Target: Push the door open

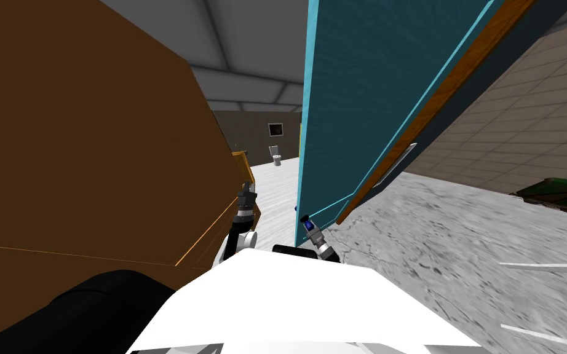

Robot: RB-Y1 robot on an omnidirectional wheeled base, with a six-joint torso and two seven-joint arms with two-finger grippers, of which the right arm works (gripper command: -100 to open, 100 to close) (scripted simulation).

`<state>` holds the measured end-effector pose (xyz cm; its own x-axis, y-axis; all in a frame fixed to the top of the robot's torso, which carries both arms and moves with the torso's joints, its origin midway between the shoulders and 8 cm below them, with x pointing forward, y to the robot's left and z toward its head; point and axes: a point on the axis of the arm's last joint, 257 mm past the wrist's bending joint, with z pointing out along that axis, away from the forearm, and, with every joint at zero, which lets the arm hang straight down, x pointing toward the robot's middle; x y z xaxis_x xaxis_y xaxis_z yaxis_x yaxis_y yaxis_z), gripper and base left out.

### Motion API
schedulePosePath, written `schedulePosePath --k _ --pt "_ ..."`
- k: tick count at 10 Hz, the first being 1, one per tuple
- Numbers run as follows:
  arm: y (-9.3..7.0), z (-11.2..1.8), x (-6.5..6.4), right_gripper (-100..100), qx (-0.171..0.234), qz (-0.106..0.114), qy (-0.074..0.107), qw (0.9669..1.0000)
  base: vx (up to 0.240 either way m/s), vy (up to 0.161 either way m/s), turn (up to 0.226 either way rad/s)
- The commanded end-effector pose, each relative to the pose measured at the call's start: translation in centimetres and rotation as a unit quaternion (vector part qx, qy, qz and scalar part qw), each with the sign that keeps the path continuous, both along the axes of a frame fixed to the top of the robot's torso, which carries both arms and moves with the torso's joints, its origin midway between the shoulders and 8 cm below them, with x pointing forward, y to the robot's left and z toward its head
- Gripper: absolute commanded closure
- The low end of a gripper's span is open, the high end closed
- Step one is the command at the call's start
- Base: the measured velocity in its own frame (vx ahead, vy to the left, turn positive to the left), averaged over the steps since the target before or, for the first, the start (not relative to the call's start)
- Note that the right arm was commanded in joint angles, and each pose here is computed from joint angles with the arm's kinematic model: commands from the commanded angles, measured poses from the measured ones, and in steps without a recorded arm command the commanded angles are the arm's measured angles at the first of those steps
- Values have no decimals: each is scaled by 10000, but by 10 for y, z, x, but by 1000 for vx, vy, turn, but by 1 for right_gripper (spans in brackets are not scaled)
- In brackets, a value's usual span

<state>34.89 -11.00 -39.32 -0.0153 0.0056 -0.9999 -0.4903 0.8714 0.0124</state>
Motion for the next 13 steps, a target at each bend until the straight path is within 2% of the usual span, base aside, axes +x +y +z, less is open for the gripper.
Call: schedulePosePath --k 1,4,6,7,8,9,11,12,13 --pt "-5 2 3 100 175 -53 64 9998 13 13 52" --pt "-15 4 8 100 586 -183 226 9979 6 10 49" --pt "-24 6 12 100 910 -291 339 9949 17 13 74" --pt "-24 6 12 100 931 -291 350 9946 12 13 39" --pt "-29 7 15 100 1138 -356 419 9920 16 16 62" --pt "-29 7 15 100 1138 -356 419 9920 15 13 31" --pt "-40 10 20 100 1530 -483 535 9856 16 13 75" --pt "-40 10 20 100 1556 -483 548 9851 9 8 40" --pt "-47 11 23 100 1768 -561 596 9808 16 3 77"
